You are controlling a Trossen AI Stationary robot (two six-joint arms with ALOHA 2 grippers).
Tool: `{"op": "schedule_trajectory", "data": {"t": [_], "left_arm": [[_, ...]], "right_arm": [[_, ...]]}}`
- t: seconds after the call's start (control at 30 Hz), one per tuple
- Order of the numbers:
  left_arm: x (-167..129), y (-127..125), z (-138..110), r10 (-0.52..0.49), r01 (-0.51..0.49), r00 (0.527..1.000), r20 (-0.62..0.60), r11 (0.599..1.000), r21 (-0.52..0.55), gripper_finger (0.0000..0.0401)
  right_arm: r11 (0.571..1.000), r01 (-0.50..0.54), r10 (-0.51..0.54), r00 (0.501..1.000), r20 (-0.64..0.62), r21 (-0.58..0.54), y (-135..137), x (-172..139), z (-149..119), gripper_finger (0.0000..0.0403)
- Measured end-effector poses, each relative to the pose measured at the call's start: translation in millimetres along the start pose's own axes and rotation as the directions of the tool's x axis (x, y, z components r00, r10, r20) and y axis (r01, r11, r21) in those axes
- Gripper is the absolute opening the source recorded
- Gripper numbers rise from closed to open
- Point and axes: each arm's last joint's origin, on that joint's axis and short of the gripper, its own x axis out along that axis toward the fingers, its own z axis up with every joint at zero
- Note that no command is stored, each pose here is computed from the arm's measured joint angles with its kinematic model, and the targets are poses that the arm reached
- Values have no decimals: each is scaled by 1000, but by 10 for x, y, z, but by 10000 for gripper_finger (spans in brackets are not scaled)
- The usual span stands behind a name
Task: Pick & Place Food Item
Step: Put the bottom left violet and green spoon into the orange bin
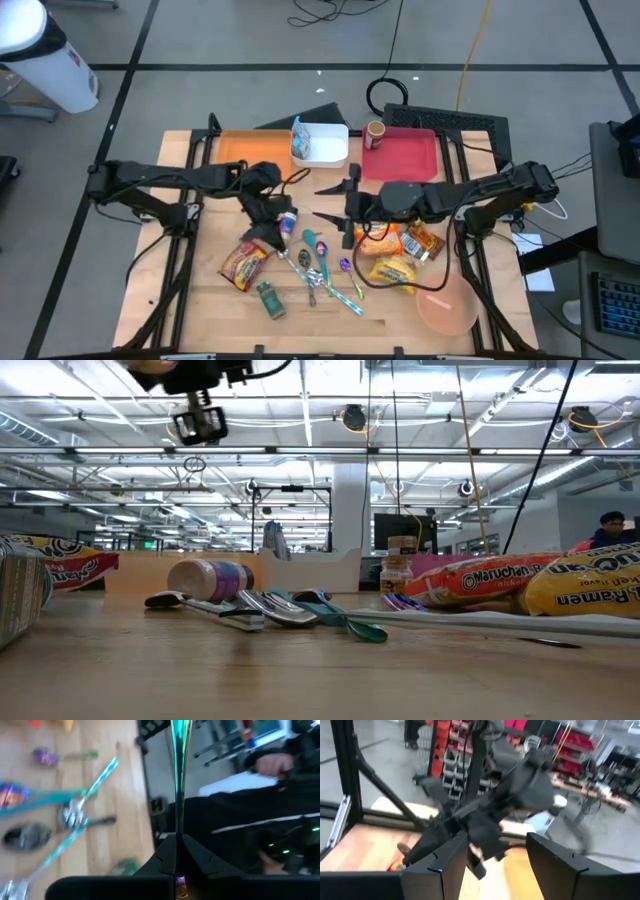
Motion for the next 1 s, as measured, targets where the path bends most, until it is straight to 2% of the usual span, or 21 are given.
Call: {"op": "schedule_trajectory", "data": {"t": [0.27,0.4,0.7,1.0], "left_arm": [[-9,171,206,-124,124,991,51,992,9,8],[-57,195,241,-127,127,989,76,992,4,12],[-99,204,262,-147,147,986,82,989,4,11],[-100,202,267,-148,148,985,85,989,8,8]], "right_arm": [[992,-105,110,992,-61,72,145,171,-174,196],[984,-147,156,985,-81,98,191,229,-239,196],[984,-153,165,976,-145,92,207,234,-311,194],[984,-160,174,962,-212,79,216,223,-378,129]]}}
